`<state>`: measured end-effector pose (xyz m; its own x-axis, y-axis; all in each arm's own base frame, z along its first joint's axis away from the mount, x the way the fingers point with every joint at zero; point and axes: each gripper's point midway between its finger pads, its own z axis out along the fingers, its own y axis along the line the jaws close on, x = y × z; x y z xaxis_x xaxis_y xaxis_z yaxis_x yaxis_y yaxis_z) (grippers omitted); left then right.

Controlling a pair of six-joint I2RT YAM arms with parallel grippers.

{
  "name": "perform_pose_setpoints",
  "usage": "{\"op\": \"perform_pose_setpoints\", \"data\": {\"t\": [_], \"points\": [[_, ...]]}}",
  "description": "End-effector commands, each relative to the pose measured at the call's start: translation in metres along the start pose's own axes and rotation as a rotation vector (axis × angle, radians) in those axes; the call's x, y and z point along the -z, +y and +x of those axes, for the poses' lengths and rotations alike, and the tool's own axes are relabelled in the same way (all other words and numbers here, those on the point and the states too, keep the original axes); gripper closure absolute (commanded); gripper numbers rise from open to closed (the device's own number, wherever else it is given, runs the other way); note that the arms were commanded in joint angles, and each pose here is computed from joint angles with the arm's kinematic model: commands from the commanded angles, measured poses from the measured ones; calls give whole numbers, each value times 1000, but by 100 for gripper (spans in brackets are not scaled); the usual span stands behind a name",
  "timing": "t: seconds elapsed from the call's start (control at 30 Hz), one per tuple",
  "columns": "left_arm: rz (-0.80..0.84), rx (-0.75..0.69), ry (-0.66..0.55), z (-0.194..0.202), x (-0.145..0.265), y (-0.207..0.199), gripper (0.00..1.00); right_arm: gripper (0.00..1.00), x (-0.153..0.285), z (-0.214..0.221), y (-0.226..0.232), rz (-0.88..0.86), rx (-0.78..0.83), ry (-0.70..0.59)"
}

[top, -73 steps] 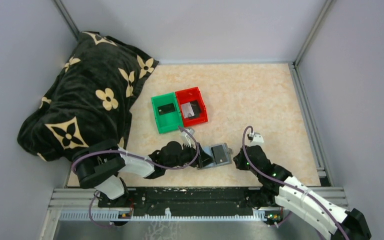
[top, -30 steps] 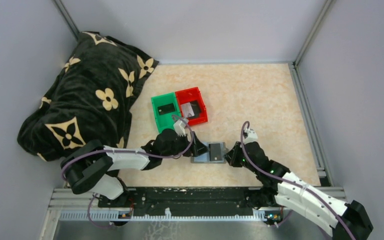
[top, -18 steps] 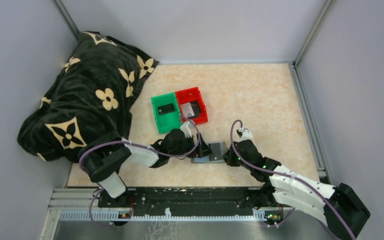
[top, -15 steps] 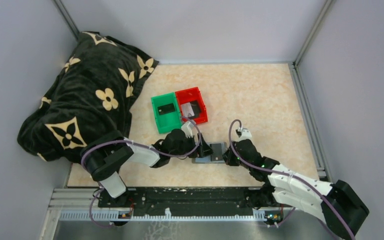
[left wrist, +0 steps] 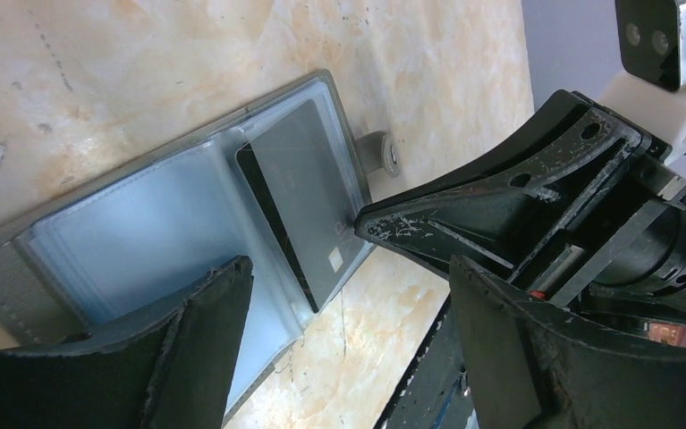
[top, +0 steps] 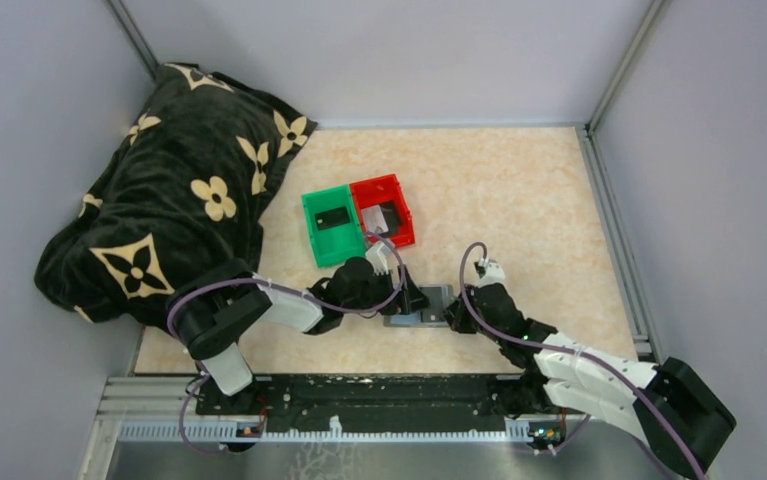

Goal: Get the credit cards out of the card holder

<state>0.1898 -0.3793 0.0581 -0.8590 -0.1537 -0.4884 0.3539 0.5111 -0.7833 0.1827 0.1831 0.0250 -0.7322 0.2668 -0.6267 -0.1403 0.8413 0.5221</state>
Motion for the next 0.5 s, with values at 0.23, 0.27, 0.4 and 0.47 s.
{"op": "perform_pose_setpoints", "data": {"t": [0.23, 0.27, 0.4, 0.47], "points": [[3, 11, 23, 9, -22, 4, 14, 100, 1, 18, -9, -6, -47, 35], [0, 11, 21, 10, -23, 6, 14, 100, 1, 19, -10, -4, -47, 36], [2, 16, 13, 9, -23, 6, 19, 100, 1, 21, -11, -5, -53, 41], [12, 14, 7, 6, -21, 2, 20, 100, 1, 22, -12, -3, -58, 41]]}}
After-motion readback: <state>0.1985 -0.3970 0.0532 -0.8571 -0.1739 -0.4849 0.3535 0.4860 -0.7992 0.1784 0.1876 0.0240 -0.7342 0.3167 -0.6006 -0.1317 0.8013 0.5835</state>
